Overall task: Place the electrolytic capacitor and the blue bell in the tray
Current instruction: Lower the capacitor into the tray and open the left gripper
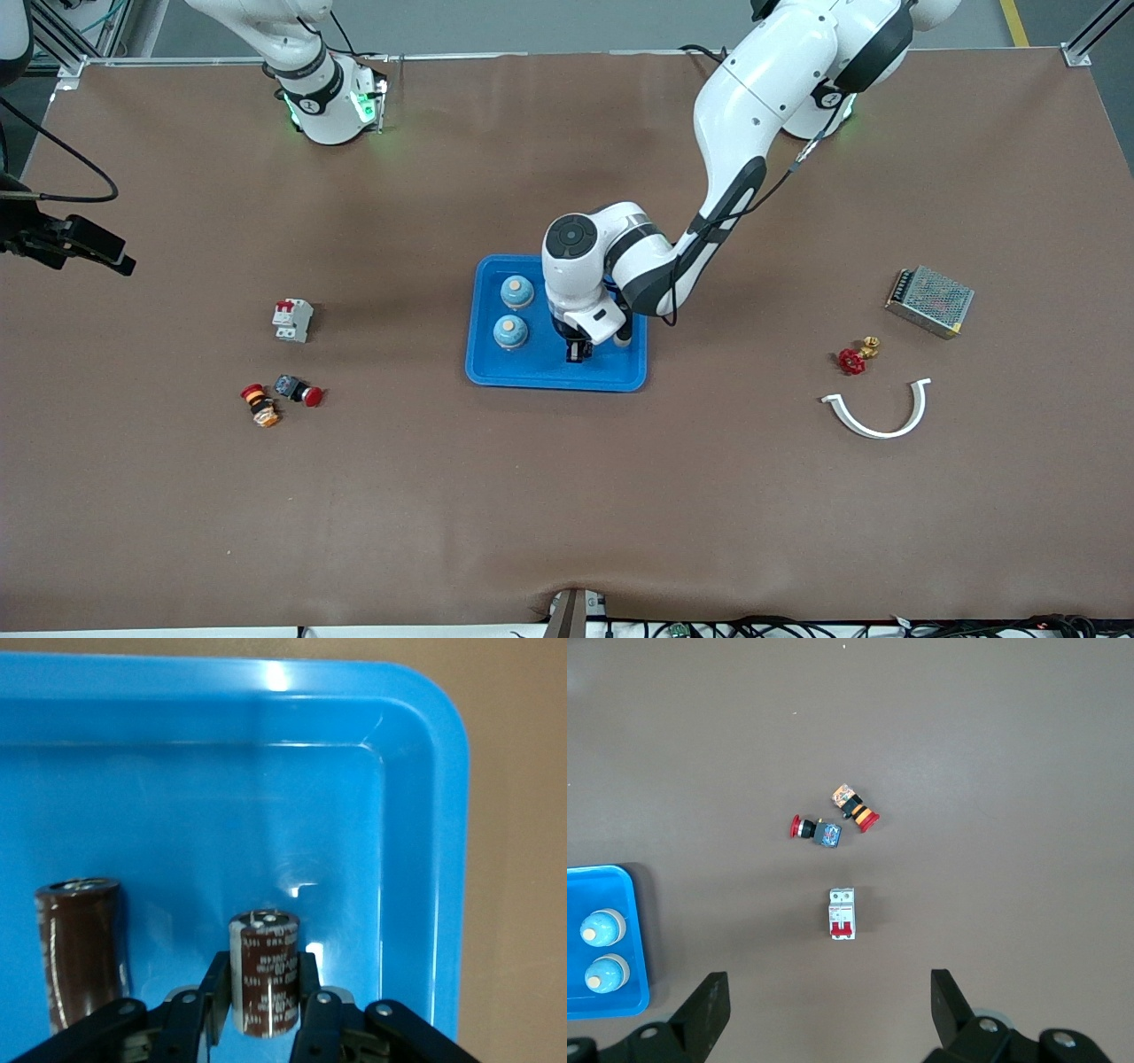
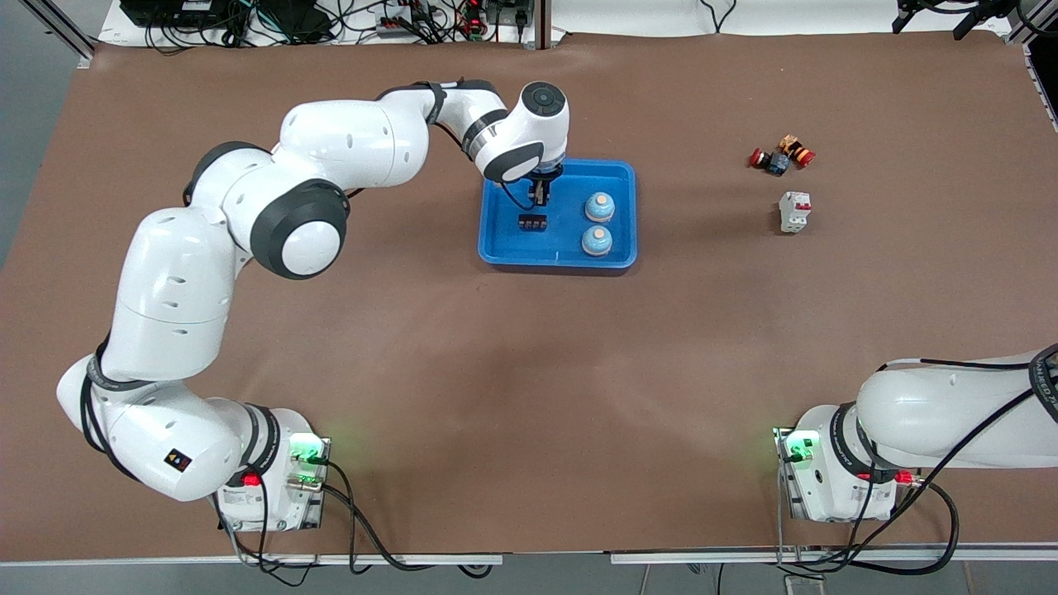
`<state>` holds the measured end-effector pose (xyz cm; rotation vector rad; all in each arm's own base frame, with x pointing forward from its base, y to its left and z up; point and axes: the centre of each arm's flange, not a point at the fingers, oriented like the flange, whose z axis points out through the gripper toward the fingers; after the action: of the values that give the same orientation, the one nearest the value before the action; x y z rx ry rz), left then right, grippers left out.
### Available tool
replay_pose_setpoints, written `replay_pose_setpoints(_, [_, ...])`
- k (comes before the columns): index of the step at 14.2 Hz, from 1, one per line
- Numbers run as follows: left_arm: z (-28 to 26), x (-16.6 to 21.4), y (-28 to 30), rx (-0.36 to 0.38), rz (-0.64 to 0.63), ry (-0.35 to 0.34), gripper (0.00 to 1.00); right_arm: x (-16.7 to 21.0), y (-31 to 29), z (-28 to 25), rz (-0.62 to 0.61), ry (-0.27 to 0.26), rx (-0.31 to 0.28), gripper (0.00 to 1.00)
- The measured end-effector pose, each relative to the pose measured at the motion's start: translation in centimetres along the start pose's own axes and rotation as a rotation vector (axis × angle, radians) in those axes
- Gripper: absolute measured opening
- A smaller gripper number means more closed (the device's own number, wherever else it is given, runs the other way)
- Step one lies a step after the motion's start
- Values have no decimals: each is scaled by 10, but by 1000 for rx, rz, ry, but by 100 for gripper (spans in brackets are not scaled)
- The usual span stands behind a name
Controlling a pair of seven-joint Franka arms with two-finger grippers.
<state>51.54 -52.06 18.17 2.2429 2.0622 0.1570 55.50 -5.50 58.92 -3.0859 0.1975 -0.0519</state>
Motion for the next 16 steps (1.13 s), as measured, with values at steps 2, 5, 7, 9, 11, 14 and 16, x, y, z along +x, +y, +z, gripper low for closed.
replay_pose_setpoints(2, [4, 4, 2, 0, 6, 8, 58, 0, 3, 0, -41, 1, -11, 100])
replay_pose_setpoints(5, [-1, 6, 8, -5, 1, 12, 89, 0, 15, -2, -66, 2, -18, 100])
replay_pose_setpoints(7, [-9, 5, 12, -5, -3, 21, 100, 1, 19, -4, -50, 8, -17, 100])
replay_pose_setpoints(9, [-25, 4, 20, -1, -15, 33, 100, 1, 18, -9, 19, 19, -17, 100])
replay_pose_setpoints(11, [-46, 5, 30, 11, -13, 25, 100, 2, 14, -14, 50, 28, -16, 100])
replay_pose_setpoints(14, [-78, 17, 45, 23, 24, 25, 100, 2, 11, -14, 54, 29, -16, 100])
replay_pose_setpoints(16, [-94, 30, 54, 39, 67, 26, 100, 2, 10, -14, 47, 27, -17, 100])
